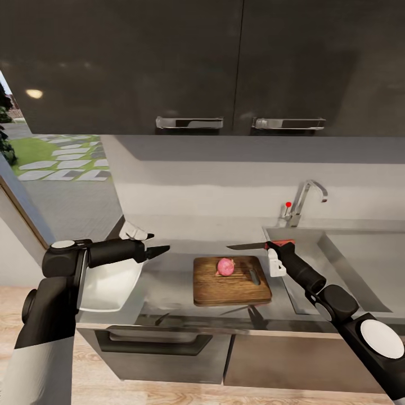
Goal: In the kitchen, take the Vidalia onion out of the sink, dice it on the chopping board with the paring knife, put the diced onion into the bowl on the countertop, then place both the paring knife and the chopping board into the sink.
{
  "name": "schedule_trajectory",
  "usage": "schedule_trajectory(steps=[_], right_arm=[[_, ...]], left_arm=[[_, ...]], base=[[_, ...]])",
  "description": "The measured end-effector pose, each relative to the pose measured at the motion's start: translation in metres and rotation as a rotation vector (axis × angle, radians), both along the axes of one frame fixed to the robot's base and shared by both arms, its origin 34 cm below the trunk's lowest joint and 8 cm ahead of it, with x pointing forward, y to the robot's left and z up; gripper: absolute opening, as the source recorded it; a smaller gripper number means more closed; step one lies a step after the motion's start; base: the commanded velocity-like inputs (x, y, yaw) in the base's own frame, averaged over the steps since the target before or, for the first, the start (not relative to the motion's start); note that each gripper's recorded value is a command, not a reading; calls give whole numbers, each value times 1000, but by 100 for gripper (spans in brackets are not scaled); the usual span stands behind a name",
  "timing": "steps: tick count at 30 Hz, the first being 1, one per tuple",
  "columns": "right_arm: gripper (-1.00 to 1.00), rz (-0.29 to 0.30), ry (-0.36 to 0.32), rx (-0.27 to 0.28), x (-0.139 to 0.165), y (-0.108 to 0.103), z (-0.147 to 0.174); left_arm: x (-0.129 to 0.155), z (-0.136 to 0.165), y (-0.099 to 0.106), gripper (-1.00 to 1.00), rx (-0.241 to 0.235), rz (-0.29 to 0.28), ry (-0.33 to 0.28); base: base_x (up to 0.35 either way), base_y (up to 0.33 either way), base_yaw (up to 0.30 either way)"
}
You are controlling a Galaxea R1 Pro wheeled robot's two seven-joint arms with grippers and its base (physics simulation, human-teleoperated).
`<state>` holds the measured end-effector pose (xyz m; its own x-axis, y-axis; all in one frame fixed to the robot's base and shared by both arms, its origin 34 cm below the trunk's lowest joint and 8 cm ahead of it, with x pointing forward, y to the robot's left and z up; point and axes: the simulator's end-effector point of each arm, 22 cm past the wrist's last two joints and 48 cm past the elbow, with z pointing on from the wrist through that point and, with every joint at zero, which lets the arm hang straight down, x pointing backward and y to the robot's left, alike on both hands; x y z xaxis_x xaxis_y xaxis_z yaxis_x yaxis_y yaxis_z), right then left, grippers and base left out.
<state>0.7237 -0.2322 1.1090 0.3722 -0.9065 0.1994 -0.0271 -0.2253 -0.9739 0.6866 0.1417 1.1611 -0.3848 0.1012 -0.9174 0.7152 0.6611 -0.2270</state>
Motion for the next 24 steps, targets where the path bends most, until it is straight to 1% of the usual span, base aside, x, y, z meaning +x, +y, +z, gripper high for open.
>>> schedule_trajectory(steps=[5, 8, 13, 18, 24], right_arm=[[-100, 7, 4, -2, -1, 3, -2], [-100, 27, 14, -7, -5, 12, -7], [-100, 42, 20, -7, -7, 20, -11], [-100, 54, 21, 31, -8, 39, -10], [-100, 62, 24, 75, -9, 58, -9]], left_arm=[[0, 0, -1, 100, -2, -2, 0], [0, 0, -2, 100, -3, -4, 0], [-1, 0, -5, 100, -3, -10, 0], [-6, -1, -21, 100, 3, -47, 1], [-8, -2, -29, 100, 10, -65, 1]], base=[[0, 0, 0], [0, 0, 0], [0, 0, 0], [0, 0, 0], [0, 0, 0]])
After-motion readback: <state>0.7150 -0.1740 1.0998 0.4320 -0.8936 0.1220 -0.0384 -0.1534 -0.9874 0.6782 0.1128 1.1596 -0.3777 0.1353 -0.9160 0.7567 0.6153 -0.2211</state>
